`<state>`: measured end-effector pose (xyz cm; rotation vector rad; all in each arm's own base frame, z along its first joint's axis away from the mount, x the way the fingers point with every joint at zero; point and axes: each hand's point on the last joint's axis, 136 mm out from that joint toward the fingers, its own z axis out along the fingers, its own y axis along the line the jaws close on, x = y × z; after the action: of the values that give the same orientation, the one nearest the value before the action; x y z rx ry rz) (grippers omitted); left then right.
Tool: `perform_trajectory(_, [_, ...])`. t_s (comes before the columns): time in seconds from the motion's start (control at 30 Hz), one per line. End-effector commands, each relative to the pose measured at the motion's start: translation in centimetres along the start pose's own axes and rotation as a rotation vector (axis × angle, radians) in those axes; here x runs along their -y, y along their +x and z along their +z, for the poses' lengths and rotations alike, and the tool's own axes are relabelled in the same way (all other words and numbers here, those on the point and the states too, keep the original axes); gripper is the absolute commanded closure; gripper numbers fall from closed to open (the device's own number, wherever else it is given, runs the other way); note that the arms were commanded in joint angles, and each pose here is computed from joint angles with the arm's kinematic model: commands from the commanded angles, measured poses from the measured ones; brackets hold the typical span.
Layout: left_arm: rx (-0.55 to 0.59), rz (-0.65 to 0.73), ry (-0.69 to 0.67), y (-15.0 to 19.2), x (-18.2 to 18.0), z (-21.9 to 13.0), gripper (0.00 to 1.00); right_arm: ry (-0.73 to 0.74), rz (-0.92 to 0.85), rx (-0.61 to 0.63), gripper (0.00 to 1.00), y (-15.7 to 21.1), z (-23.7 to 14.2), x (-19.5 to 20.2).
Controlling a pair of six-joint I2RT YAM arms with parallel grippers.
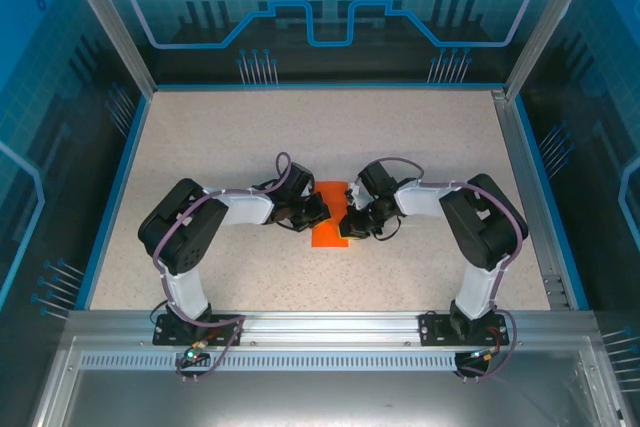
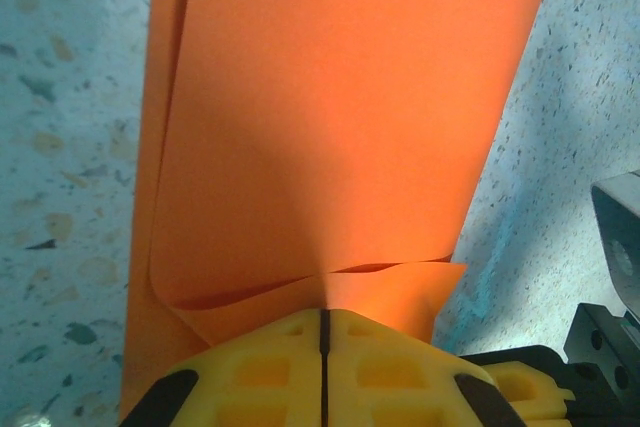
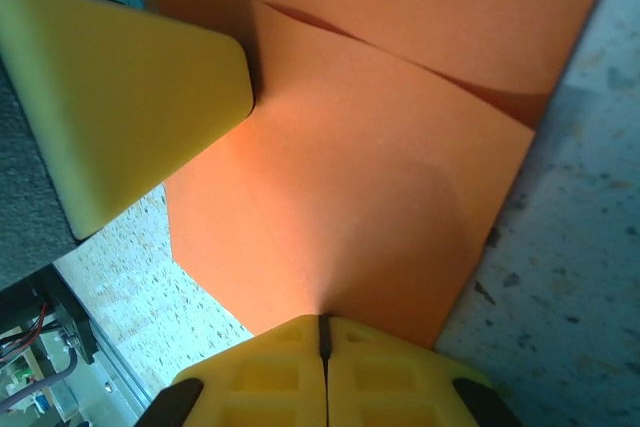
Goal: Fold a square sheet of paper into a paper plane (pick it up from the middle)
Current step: Fold the triangle a second time at the center of the table.
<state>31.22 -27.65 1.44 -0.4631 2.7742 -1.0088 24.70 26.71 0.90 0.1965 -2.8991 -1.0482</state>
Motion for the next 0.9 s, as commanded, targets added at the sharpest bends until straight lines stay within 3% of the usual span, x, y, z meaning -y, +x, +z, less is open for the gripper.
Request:
perform_trajectory(0.0, [-0.02,0.025,-0.01,0.6,-0.6,-0.4,0.9,0.1,0.064,-0.057,0.96,1.9,1.3,3.0])
perform_trajectory(0.2, [-0.01,0.046,0.11,0.7,2.4,-2.1,0.85,0.1,0.067,-0.046,0.96,1.7,1.2,2.8])
perform_trajectory(0.37, [-0.027,0.033,0.117,1.6,2.8,-2.1,0.85,0.095,0.069,-0.038,0.96,1.6,1.1,2.6])
perform_trajectory(0.57, [-0.046,0.012,0.078,2.2,1.7,-0.2,0.9,0.106,0.081,-0.056,0.96,2.5,1.3,3.3])
perform_trajectory(0.87, [-0.019,-0.023,-0.057,2.2,-2.9,1.6,0.93,0.121,0.096,-0.071,0.97,3.1,1.6,4.0])
